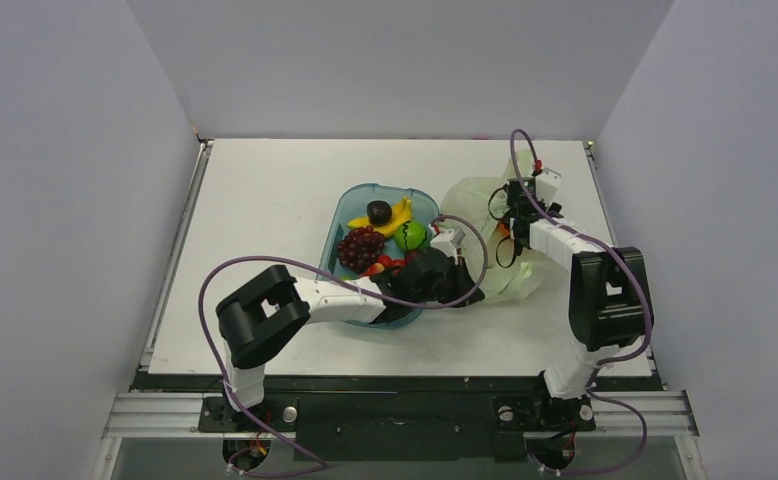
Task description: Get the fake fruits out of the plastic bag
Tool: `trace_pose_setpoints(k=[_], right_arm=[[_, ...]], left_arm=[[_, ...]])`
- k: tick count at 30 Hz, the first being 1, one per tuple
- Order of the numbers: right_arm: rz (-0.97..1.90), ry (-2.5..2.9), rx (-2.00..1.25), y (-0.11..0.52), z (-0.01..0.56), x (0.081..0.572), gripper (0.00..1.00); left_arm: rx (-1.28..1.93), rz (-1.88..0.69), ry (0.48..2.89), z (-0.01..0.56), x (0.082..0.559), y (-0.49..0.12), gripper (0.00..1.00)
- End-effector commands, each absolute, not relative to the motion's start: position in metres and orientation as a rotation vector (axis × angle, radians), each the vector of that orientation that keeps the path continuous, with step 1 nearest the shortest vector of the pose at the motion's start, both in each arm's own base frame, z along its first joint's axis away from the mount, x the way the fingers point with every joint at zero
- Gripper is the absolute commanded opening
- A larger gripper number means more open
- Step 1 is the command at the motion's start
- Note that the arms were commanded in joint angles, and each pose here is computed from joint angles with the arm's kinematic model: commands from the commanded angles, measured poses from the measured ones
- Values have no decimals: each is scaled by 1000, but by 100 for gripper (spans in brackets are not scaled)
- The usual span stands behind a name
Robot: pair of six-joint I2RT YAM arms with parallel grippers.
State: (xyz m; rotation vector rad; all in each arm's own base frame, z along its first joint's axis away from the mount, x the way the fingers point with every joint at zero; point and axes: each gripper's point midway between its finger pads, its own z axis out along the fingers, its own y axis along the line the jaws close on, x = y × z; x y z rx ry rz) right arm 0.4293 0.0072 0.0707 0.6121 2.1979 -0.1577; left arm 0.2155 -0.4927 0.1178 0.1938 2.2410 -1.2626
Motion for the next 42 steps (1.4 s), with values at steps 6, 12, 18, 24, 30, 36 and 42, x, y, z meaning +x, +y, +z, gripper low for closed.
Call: trace_pose_setpoints(k=[6, 12, 18, 24, 30, 36, 42], right_arm=[[-117, 2224, 715, -2, 63, 461, 86], [-75, 2317, 716, 3, 44, 473, 87], [-50, 2356, 720, 4, 36, 480, 85], [0, 2347, 693, 6, 41, 481, 66], [94, 2226, 701, 11, 67, 467, 38], [121, 2155, 727, 9, 87, 438, 20], [216, 2125, 740, 18, 101, 405, 17]], left_arm=[[238, -1330, 2174, 144, 211, -499, 0], [241, -1324, 2186, 139, 212, -501, 0], [245, -1331, 2189, 139, 212, -504, 0], [242, -1316, 2200, 136, 214, -504, 0], [233, -1281, 2224, 131, 220, -501, 0], [250, -1230, 2247, 125, 226, -499, 0], [267, -1183, 2261, 125, 235, -504, 0]])
